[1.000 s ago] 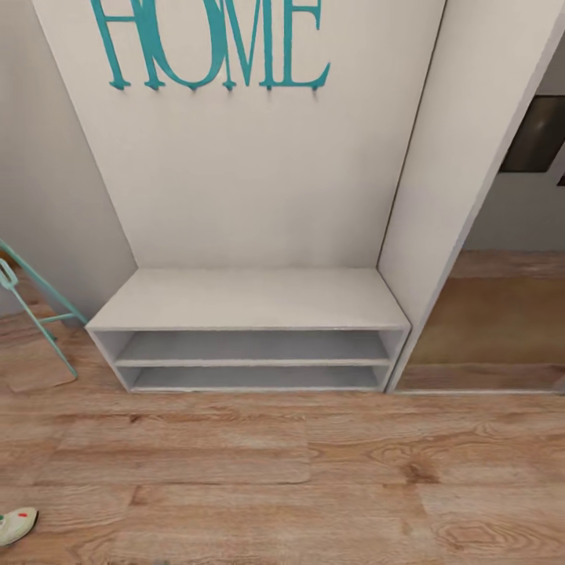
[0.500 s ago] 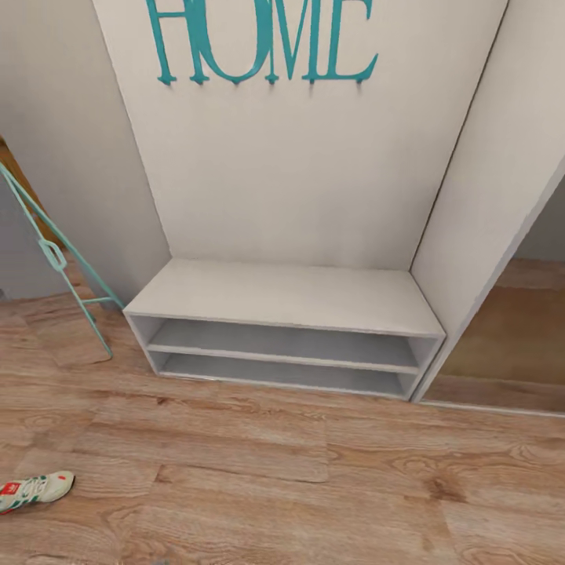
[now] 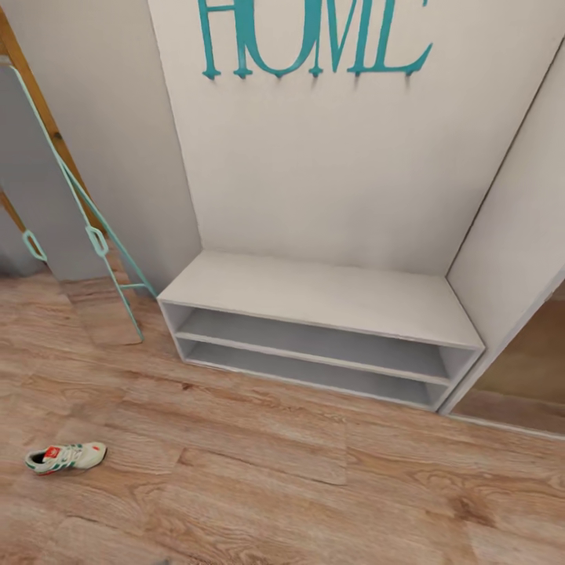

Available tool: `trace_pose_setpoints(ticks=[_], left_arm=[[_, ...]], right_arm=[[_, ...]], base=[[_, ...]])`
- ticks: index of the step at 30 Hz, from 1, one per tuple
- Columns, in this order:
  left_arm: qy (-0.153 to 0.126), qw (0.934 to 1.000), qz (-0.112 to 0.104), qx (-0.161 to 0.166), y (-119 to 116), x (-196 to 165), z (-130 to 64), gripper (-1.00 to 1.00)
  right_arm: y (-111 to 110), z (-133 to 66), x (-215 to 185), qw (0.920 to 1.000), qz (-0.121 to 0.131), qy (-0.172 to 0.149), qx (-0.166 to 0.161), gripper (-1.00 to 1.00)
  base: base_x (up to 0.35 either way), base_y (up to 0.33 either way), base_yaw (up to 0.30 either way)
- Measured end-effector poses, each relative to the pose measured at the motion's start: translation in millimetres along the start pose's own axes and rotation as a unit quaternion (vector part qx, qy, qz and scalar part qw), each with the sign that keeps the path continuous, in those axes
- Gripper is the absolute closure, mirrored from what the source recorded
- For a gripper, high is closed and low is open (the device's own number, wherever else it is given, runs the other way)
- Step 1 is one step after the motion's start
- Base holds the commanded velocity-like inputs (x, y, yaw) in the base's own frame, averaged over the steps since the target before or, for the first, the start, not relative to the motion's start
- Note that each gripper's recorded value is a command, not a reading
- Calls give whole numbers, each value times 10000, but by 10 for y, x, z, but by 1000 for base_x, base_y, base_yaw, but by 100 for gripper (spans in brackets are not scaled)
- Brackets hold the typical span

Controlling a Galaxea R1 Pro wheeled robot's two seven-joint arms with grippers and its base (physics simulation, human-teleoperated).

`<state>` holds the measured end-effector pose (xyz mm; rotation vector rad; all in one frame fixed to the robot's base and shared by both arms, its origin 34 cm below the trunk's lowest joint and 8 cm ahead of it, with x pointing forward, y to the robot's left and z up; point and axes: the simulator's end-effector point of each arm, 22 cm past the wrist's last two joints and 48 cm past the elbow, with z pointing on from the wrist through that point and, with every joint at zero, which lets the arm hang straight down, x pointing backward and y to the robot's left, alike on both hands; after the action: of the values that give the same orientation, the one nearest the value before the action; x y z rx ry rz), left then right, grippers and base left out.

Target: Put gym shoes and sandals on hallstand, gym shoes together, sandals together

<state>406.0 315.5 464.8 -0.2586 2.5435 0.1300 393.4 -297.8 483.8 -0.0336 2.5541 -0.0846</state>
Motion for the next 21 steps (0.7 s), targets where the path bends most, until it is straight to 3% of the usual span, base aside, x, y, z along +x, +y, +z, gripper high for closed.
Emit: trace_pose_setpoints(ticks=[21], left_arm=[[108,9999,22,-13,13,94,3,-100]], right_arm=[[6,2,86,10000,-4,99,-6,-100]], base=[[0,0,242]])
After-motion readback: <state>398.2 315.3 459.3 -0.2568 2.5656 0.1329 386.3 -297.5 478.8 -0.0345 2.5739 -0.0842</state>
